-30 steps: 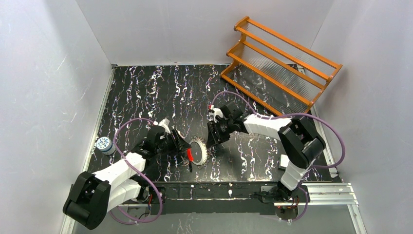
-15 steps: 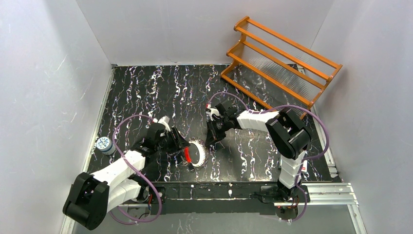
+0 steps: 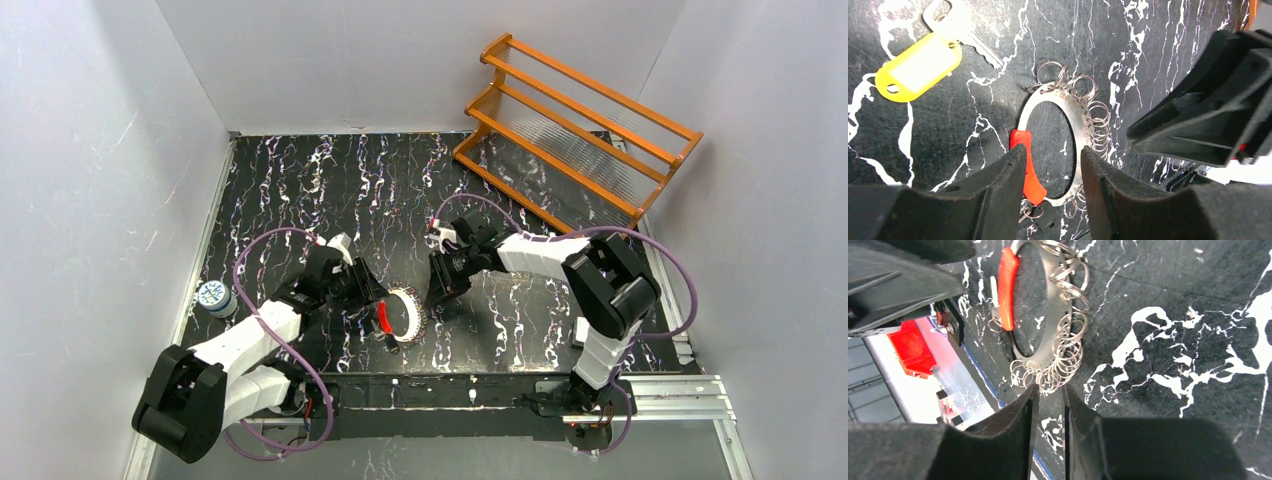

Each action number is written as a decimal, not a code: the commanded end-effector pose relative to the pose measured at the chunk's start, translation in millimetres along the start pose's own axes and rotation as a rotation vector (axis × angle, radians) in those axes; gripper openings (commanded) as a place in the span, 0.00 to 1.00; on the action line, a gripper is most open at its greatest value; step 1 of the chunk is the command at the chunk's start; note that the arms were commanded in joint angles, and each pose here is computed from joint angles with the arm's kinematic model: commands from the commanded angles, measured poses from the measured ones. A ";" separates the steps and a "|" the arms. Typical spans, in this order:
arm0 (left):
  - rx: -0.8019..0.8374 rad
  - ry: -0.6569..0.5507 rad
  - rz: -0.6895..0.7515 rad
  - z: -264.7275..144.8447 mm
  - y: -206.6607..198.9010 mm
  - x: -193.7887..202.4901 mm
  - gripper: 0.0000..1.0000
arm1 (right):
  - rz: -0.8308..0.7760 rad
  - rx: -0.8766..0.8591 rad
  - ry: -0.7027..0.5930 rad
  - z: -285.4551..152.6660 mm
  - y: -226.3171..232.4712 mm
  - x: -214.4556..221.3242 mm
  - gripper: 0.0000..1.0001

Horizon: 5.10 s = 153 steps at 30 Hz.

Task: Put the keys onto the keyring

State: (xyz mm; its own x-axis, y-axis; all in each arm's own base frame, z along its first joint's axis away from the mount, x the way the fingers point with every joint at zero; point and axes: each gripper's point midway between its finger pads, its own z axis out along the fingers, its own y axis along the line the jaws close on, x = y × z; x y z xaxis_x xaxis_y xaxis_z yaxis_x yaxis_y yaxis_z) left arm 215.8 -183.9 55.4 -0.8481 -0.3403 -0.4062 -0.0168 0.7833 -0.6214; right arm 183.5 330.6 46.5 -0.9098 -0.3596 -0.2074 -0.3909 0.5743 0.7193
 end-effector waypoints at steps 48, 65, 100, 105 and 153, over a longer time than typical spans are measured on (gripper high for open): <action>0.151 0.076 0.112 8.2 -37.7 8.5 0.37 | 0.056 -0.112 -0.042 -7.7 1.4 -31.9 0.42; -0.100 0.076 0.386 26.0 -42.2 8.7 0.33 | 0.116 -0.123 -0.053 -17.5 -14.0 -29.3 0.44; -0.030 0.033 0.469 52.1 -98.9 -10.0 0.28 | 0.126 -0.141 -0.059 -22.3 -22.7 -30.7 0.45; 0.070 0.024 0.302 40.8 -87.7 -22.3 0.32 | 0.109 -0.164 -0.066 -17.4 -21.3 -43.1 0.45; 0.002 -0.036 0.118 8.5 -19.5 -28.2 0.35 | -0.047 -0.206 0.019 8.4 -0.9 -17.2 0.24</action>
State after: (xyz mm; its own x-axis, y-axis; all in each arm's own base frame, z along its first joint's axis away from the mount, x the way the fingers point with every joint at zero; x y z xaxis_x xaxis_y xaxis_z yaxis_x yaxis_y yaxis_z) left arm 236.8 -198.0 72.8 -0.8254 -0.2658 -0.4980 0.1066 0.7930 -0.5999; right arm 192.4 343.6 28.3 -0.9029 -0.3970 -0.1645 -0.3294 0.3933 0.8584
